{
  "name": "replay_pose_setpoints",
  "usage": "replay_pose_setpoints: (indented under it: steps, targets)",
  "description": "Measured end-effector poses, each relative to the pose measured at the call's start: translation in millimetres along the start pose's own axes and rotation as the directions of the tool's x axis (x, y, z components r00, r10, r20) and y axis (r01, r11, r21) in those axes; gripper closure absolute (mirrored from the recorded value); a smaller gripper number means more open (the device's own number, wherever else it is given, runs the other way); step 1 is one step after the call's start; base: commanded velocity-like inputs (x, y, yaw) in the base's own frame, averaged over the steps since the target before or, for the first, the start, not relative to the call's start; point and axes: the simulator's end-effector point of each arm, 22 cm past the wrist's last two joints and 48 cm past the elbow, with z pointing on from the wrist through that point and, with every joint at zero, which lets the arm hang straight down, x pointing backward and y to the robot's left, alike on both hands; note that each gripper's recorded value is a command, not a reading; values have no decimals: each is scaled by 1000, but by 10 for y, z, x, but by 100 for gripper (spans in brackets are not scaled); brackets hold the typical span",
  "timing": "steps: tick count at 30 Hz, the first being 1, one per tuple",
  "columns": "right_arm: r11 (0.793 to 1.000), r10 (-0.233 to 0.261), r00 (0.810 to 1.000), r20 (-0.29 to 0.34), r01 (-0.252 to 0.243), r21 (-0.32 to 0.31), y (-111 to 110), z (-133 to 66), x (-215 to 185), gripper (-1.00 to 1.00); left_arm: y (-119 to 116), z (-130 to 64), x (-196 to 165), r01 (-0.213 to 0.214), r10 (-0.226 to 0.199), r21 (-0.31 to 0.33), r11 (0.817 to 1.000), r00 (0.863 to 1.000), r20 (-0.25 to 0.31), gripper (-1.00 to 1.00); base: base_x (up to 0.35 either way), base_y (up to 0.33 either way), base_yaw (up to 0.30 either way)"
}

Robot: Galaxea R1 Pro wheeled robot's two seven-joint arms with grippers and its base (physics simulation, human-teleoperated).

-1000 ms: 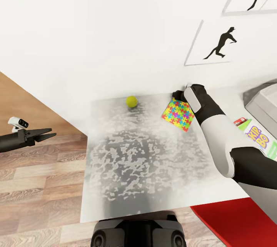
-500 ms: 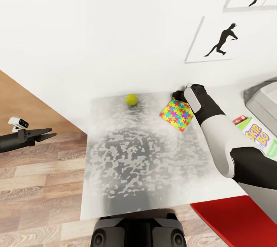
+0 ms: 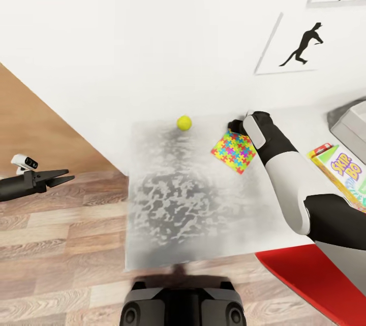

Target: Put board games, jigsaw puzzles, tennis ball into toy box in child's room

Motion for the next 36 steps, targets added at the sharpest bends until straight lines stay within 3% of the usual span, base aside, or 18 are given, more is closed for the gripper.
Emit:
replay_pose_setpoints:
  steps: [20, 36]
  targets:
    - [1000, 1, 1000, -2, -1, 1, -10, 4, 2, -100, -1, 3, -1, -1, 1, 0, 1000, 1000, 0, -100, -221, 218, 0]
    - [1000, 2, 1000, -2, -2, 0, -6, 0, 2, -100, -8, 6, 2, -2, 2, 1, 1000, 1000, -2, -100, -139, 72, 0]
